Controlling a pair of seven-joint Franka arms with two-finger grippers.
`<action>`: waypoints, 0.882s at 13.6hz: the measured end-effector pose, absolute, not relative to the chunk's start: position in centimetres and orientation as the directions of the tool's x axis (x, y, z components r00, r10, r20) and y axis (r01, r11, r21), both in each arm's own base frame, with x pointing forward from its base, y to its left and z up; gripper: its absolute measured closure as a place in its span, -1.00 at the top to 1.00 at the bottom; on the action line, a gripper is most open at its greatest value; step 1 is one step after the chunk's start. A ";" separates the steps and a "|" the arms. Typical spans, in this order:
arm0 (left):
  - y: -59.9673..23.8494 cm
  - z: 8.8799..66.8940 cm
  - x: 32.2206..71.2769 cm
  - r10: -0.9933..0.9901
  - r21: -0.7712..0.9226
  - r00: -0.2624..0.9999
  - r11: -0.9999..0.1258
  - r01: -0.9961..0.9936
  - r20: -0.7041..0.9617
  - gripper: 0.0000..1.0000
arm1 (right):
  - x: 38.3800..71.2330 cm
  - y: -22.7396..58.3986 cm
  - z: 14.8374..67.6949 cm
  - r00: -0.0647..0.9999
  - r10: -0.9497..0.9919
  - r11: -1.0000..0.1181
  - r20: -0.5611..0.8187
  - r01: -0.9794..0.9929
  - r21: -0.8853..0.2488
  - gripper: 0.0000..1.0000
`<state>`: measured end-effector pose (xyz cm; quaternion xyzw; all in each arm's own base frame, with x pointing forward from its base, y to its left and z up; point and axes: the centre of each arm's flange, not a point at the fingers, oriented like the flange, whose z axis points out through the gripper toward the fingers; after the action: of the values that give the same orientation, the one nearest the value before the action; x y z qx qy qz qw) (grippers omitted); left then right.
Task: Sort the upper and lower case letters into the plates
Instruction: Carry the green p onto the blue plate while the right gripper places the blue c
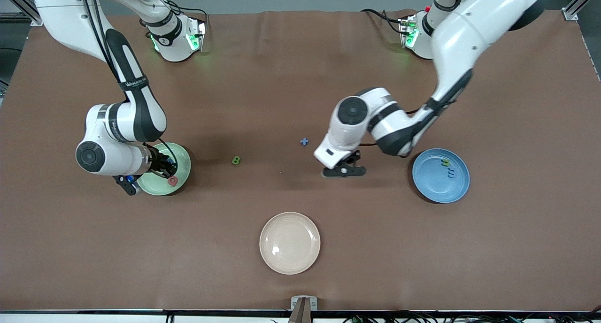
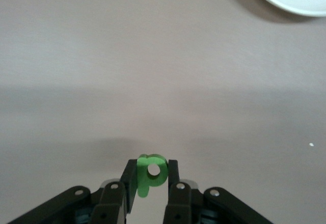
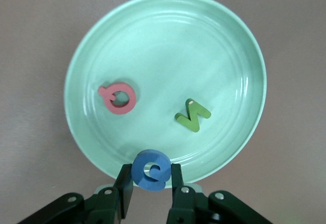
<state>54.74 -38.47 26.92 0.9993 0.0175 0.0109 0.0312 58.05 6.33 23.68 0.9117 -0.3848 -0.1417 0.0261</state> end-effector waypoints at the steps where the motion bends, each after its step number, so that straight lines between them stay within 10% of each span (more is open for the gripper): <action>1: -35.7 27.7 55.3 0.034 0.078 0.999 -0.996 0.033 0.007 -0.44 | 57.7 6.3 23.2 0.665 -0.706 -0.705 -0.243 -0.694 0.149 -0.30; 12: -9.9 24.1 54.4 -0.105 -0.066 0.994 -0.992 -0.108 -0.043 -0.44 | 57.3 6.1 21.8 0.676 -0.706 -0.704 -0.212 -0.702 0.109 -0.30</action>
<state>54.40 -9.94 24.15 0.9978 -0.0533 -0.0200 -0.0342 57.28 6.11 21.82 0.9153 -0.3845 -0.1197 0.0091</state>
